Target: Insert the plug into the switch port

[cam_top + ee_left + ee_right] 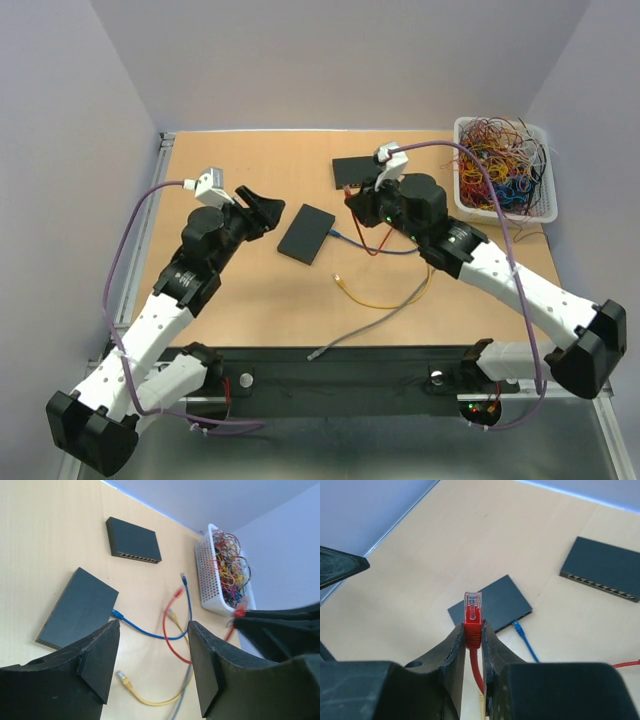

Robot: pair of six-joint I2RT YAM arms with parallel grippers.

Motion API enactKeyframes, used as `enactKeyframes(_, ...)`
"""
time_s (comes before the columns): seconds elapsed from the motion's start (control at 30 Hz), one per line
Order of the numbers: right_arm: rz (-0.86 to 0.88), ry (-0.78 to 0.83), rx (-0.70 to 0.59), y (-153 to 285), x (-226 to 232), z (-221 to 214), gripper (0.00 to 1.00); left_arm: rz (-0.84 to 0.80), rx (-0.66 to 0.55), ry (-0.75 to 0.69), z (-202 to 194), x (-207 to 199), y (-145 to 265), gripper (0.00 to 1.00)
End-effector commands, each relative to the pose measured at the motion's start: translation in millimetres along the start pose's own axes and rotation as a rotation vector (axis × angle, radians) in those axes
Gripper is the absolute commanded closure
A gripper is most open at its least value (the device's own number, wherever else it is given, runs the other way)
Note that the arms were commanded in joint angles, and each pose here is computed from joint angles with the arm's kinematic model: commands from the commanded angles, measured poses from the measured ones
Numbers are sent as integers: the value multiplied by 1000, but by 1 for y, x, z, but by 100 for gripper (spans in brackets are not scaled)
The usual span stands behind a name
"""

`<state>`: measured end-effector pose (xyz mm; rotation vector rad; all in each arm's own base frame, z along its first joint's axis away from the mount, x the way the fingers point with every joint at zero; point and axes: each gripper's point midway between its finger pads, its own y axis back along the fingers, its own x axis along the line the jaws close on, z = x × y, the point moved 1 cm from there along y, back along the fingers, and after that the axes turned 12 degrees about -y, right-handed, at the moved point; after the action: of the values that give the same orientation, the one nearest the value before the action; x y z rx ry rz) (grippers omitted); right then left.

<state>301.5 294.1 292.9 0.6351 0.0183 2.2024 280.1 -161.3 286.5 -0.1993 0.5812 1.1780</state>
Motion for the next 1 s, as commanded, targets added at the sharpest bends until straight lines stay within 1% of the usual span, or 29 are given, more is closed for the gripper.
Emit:
enactKeyframes(0.0,-162,115,-65,25,-26,20,100,46,-37,-40,9,7,-8,30)
enactKeyframes(0.03,-198,133,-45,26,-35,13,100,66,-33,-44,8,12,-13,21)
enactKeyframes(0.07,-211,139,-30,24,-39,8,100,79,-27,-46,6,15,-16,21)
enactKeyframes(0.17,-236,124,73,7,-50,-24,100,106,-3,-57,-6,26,-29,21)
enactKeyframes(0.23,-247,93,164,-8,-59,-58,100,107,20,-67,-16,33,-40,21)
enactKeyframes(0.3,-261,80,225,-18,-68,-83,99,100,30,-74,-24,37,-49,22)
enactKeyframes(0.33,-270,67,272,-25,-76,-104,99,84,37,-84,-27,37,-51,22)
enactKeyframes(0.4,-267,56,311,-29,-82,-125,100,74,27,-88,-32,40,-56,22)
enactKeyframes(0.5,-221,26,328,-37,-79,-141,99,83,-2,-100,-33,49,-62,22)
enactKeyframes(0.57,-173,21,340,-41,-74,-148,99,99,4,-99,-40,59,-65,22)
enactKeyframes(0.63,-132,16,381,-44,-70,-160,100,102,3,-93,-46,68,-71,22)
enactKeyframes(0.67,-116,16,372,-48,-68,-161,100,100,2,-85,-48,70,-73,22)
enactKeyframes(0.7,-117,18,385,-50,-71,-167,100,109,2,-80,-52,79,-79,22)
enactKeyframes(0.8,-115,28,400,-58,-74,-175,100,63,28,-63,-64,84,-89,23)
enactKeyframes(0.97,-111,49,427,-71,-78,-185,99,14,34,-70,-77,89,-101,25)
